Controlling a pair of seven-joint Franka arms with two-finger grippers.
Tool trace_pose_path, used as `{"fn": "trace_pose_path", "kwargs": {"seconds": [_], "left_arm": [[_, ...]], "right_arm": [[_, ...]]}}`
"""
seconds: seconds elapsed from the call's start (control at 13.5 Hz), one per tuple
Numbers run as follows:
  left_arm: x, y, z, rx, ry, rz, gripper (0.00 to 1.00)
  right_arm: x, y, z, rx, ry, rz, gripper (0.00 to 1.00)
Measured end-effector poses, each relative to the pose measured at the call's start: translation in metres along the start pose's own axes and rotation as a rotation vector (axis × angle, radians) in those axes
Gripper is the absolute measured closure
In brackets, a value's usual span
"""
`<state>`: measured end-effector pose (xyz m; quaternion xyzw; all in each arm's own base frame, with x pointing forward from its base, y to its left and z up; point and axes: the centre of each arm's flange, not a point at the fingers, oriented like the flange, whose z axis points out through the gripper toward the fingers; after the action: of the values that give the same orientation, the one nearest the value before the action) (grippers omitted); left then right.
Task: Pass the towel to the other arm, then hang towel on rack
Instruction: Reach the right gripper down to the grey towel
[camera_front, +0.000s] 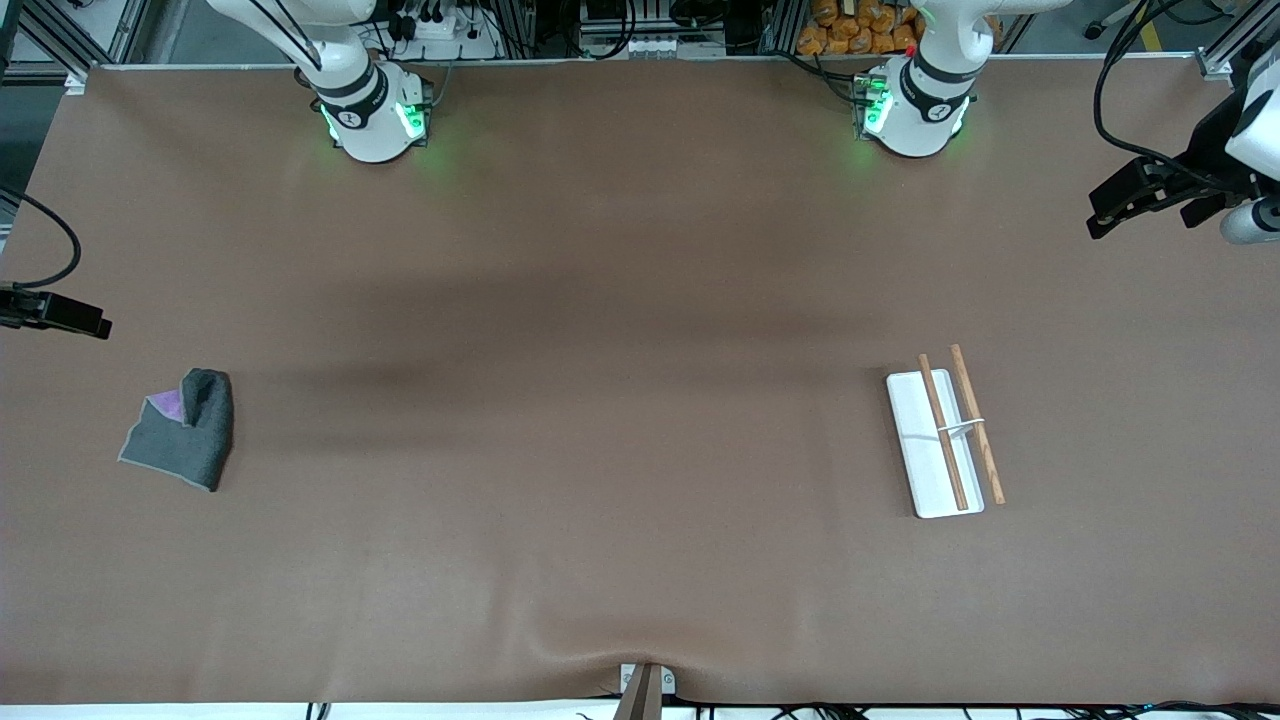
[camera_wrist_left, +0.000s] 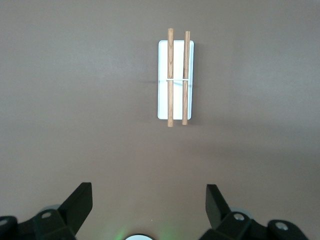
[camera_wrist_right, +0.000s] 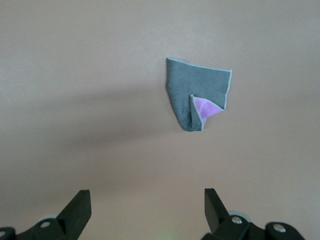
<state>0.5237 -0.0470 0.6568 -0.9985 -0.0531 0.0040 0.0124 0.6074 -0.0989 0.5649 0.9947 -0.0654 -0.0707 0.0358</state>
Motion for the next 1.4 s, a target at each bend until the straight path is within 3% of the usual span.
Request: {"fn": "trace_pose_path", "kwargs": {"seconds": [0.52,1.03,1.26,1.4], "left_arm": [[0.002,0.001,0.003,0.001,-0.006,0.001,0.00],[0.005,0.001,0.008,0.001,-0.013,0.001,0.00],[0.006,0.001,0.008,0.001,-0.013,0.001,0.00],[0.006,0.001,0.008,0.001,-0.013,0.001,0.00]], "right_arm": [[0.040,0.059,0.095,0.009,-0.083,0.088,0.00],[0.070,0.082,0.197,-0.012,-0.067,0.105,0.03],[0.081,0.083,0.253,-0.023,-0.102,0.096,0.08],[0.084,0.082,0.271,-0.067,-0.123,0.067,0.11]]}}
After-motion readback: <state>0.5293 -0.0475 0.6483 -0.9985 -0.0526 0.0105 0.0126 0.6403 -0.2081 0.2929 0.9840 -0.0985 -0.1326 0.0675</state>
